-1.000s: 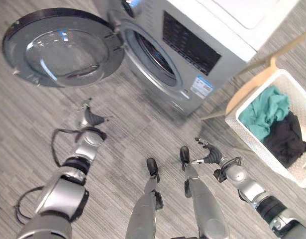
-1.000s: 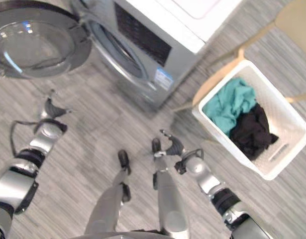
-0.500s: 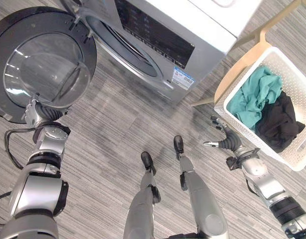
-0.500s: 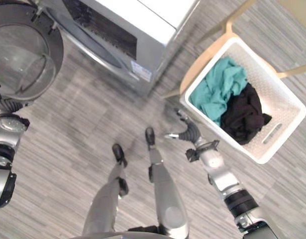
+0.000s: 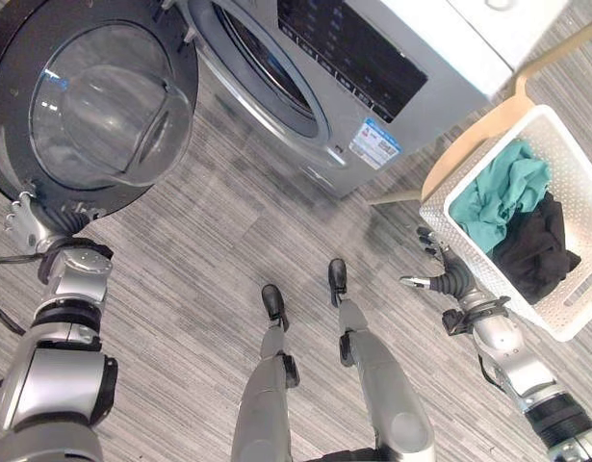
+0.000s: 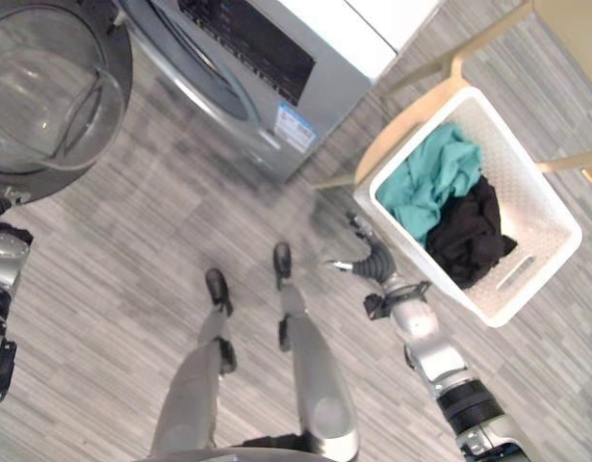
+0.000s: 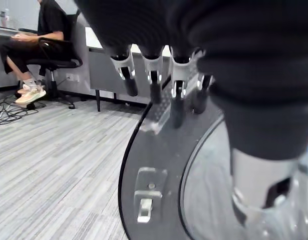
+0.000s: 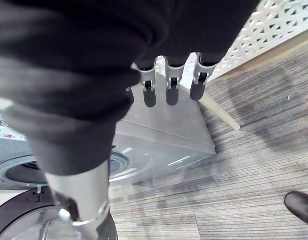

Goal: Grab the laundry basket,head to the washer,open it,put in the laundry and shut it.

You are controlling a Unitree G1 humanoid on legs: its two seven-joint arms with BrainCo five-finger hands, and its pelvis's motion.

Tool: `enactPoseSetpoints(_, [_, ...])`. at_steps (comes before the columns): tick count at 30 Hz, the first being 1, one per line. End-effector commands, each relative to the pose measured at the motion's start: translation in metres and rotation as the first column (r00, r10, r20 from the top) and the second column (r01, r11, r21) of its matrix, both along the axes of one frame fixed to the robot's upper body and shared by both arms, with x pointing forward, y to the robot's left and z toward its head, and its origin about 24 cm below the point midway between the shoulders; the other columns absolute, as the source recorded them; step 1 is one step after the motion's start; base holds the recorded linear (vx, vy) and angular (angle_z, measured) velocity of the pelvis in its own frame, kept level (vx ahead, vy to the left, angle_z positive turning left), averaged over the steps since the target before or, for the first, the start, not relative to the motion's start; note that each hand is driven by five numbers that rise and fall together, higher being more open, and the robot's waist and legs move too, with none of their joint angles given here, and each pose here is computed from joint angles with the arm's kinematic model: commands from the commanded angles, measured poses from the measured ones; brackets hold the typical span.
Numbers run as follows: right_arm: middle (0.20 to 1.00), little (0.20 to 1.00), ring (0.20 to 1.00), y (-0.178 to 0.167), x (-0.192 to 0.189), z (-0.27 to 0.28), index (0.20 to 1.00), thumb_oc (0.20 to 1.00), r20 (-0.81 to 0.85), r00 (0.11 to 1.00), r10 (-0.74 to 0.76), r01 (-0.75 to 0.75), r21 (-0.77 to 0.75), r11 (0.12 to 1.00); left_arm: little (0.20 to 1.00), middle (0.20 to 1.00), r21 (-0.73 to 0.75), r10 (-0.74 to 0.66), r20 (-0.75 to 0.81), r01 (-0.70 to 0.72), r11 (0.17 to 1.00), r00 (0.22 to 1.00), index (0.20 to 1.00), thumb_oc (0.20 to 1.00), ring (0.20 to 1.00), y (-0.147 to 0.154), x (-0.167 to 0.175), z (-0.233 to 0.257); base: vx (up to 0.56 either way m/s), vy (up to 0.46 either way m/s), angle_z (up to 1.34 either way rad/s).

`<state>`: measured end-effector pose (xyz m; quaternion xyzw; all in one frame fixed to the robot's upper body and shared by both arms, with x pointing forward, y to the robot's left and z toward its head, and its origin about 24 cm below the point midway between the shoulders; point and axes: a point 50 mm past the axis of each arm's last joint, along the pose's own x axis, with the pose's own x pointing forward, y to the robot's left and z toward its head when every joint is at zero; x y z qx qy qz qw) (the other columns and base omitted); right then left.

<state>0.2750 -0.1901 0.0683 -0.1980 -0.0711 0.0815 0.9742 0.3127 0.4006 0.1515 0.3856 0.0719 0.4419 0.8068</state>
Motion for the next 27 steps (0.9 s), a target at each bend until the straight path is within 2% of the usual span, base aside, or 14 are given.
enactPoseSetpoints(1, [1.0, 1.0, 1.0, 0.009, -0.01, 0.005, 1.0, 1.0, 0.064, 0.998, -0.005, -0.003, 0.128, 0.992, 1.0, 1.0, 0.127, 0.132, 0.066, -0.139, 0.982, 0.989, 1.0, 1.0, 1.0, 0.028, -0.024, 0.028, 0.02, -0.009, 0.08])
enactPoseSetpoints(5, [1.0, 1.0, 1.0, 0.011, -0.01, 0.006, 1.0, 1.0, 0.066, 0.998, 0.01, -0.018, 0.124, 0.992, 1.0, 1.0, 0.155, 0.126, 0.038, -0.13, 0.979, 0.991, 1.0, 1.0, 1.0, 0.029, -0.027, 0.022, 0.02, 0.002, 0.02])
enactPoseSetpoints(6, [1.0, 1.0, 1.0, 0.009, -0.013, 0.006, 1.0, 1.0, 0.061, 0.998, 0.007, -0.015, 0.131, 0.991, 1.0, 1.0, 0.124, 0.096, 0.015, -0.097, 0.988, 0.995, 1.0, 1.0, 1.0, 0.023, -0.031, 0.003, 0.02, 0.012, -0.06])
enactPoseSetpoints(7, [1.0, 1.0, 1.0, 0.009, -0.013, 0.006, 1.0, 1.0, 0.06, 0.998, 0.008, -0.015, 0.13, 0.991, 1.0, 1.0, 0.123, 0.097, 0.014, -0.098, 0.988, 0.995, 1.0, 1.0, 1.0, 0.023, -0.031, 0.002, 0.03, 0.004, -0.09])
enactPoseSetpoints(10, [1.0, 1.0, 1.0, 0.007, -0.014, 0.001, 1.0, 1.0, 0.035, 0.999, -0.016, 0.011, 0.135, 0.991, 1.0, 1.0, 0.005, -0.044, 0.04, 0.044, 0.999, 0.998, 1.0, 1.0, 1.0, -0.003, -0.024, -0.028, 0.02, -0.021, -0.1])
enactPoseSetpoints(11, [1.0, 1.0, 1.0, 0.007, -0.014, 0.001, 1.0, 1.0, 0.035, 0.999, -0.015, 0.011, 0.135, 0.991, 1.0, 1.0, 0.005, -0.044, 0.04, 0.044, 0.999, 0.998, 1.0, 1.0, 1.0, -0.002, -0.024, -0.028, 0.06, -0.008, -0.03])
enactPoseSetpoints(12, [1.0, 1.0, 1.0, 0.0, -0.016, 0.0, 1.0, 1.0, 0.026, 0.999, -0.04, 0.037, 0.112, 0.993, 1.0, 1.0, -0.03, -0.183, 0.01, 0.183, 0.983, 0.983, 1.0, 1.0, 1.0, -0.023, -0.028, -0.05, 0.05, 0.001, 0.02])
enactPoseSetpoints(14, [1.0, 1.0, 1.0, -0.002, -0.016, 0.0, 1.0, 1.0, 0.021, 0.999, -0.041, 0.039, 0.101, 0.994, 1.0, 1.0, -0.084, -0.221, 0.003, 0.22, 0.972, 0.975, 1.0, 1.0, 1.0, -0.033, -0.031, -0.065, 0.11, 0.028, -0.07])
enactPoseSetpoints(15, [1.0, 1.0, 1.0, -0.015, -0.019, 0.003, 1.0, 1.0, 0.032, 0.996, -0.081, 0.079, 0.04, 0.996, 1.0, 1.0, -0.258, -0.337, -0.043, 0.316, 0.913, 0.94, 1.0, 1.0, 1.0, -0.066, -0.052, -0.117, 0.15, 0.052, -0.12])
enactPoseSetpoints(16, [1.0, 1.0, 1.0, -0.015, -0.019, 0.003, 1.0, 1.0, 0.032, 0.996, -0.081, 0.079, 0.04, 0.996, 1.0, 1.0, -0.258, -0.337, -0.043, 0.315, 0.913, 0.94, 1.0, 1.0, 1.0, -0.066, -0.052, -0.117, 0.21, 0.08, -0.17])
enactPoseSetpoints(17, [1.0, 1.0, 1.0, -0.021, -0.02, 0.006, 1.0, 1.0, 0.046, 0.994, -0.102, 0.101, 0.011, 0.995, 1.0, 1.0, -0.347, -0.373, -0.087, 0.323, 0.88, 0.924, 1.0, 1.0, 1.0, -0.083, -0.065, -0.146, 0.08, 0.032, -0.34])
enactPoseSetpoints(21, [1.0, 1.0, 1.0, -0.031, -0.023, 0.012, 1.0, 1.0, 0.074, 0.988, -0.135, 0.139, -0.049, 0.989, 1.0, 1.0, -0.442, -0.411, -0.165, 0.306, 0.844, 0.896, 1.0, 1.0, 1.0, -0.099, -0.087, -0.179, 0.11, 0.043, -0.35])
enactPoseSetpoints(27, [1.0, 1.0, 1.0, -0.034, -0.021, 0.025, 1.0, 1.0, 0.156, 0.977, -0.144, 0.17, -0.166, 0.971, 1.0, 1.0, -0.59, -0.399, -0.287, 0.167, 0.79, 0.871, 1.0, 1.0, 1.0, -0.114, -0.137, -0.228, 0.06, -0.046, -0.57])
